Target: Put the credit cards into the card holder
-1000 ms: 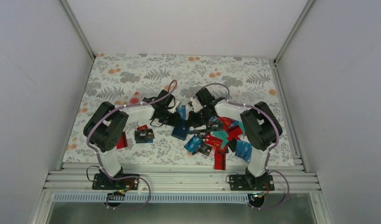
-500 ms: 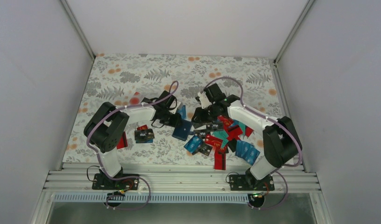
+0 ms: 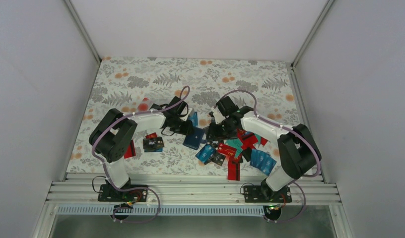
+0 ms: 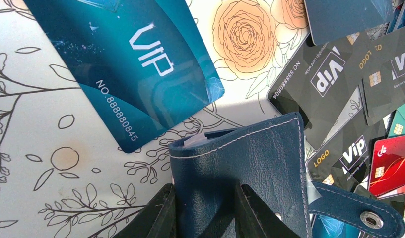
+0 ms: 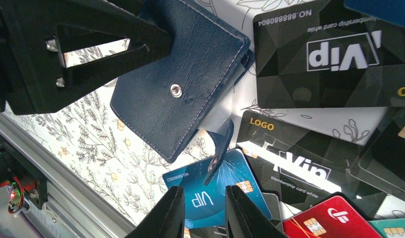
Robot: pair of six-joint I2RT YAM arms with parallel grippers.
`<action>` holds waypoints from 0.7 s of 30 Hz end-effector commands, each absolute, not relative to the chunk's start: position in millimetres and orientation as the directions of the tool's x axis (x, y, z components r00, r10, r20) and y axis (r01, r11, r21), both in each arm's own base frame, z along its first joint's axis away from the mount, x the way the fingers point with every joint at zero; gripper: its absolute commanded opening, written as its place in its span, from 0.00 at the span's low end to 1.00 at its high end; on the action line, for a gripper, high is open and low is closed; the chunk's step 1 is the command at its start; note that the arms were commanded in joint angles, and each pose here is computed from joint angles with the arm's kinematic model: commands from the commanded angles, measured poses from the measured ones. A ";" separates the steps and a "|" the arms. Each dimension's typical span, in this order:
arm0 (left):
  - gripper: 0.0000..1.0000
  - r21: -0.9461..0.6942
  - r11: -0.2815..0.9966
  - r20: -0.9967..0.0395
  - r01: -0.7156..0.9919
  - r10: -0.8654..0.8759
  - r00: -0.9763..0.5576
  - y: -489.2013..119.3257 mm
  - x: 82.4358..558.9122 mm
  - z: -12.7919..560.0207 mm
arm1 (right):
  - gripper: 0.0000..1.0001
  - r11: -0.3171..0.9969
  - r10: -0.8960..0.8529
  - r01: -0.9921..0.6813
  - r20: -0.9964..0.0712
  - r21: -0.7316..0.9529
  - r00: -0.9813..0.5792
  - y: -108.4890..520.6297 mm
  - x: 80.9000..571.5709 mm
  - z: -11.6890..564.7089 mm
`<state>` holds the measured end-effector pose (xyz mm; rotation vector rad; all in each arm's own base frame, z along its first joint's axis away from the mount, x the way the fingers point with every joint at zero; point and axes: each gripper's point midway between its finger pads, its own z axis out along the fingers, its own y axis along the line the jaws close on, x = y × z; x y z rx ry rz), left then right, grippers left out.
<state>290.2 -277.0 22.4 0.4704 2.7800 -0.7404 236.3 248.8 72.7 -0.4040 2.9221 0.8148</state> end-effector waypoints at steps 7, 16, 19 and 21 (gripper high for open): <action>0.27 -0.396 0.851 -0.248 0.345 0.263 -0.932 -268.3 278.8 11.2 | 0.22 0.818 -0.241 -0.267 -0.117 0.510 -0.963 258.2 227.6 61.9; 0.27 -0.397 0.850 -0.244 0.346 0.266 -0.933 -269.6 279.0 10.5 | 0.17 0.834 -0.241 -0.257 -0.096 0.489 -0.966 257.3 227.4 50.2; 0.27 -0.397 0.850 -0.244 0.347 0.267 -0.932 -270.1 278.5 10.6 | 0.17 0.836 -0.241 -0.256 -0.094 0.485 -0.966 256.8 227.1 48.4; 0.27 -0.397 0.850 -0.243 0.347 0.267 -0.933 -270.1 278.5 10.2 | 0.16 0.836 -0.239 -0.255 -0.094 0.485 -0.966 256.7 227.3 48.4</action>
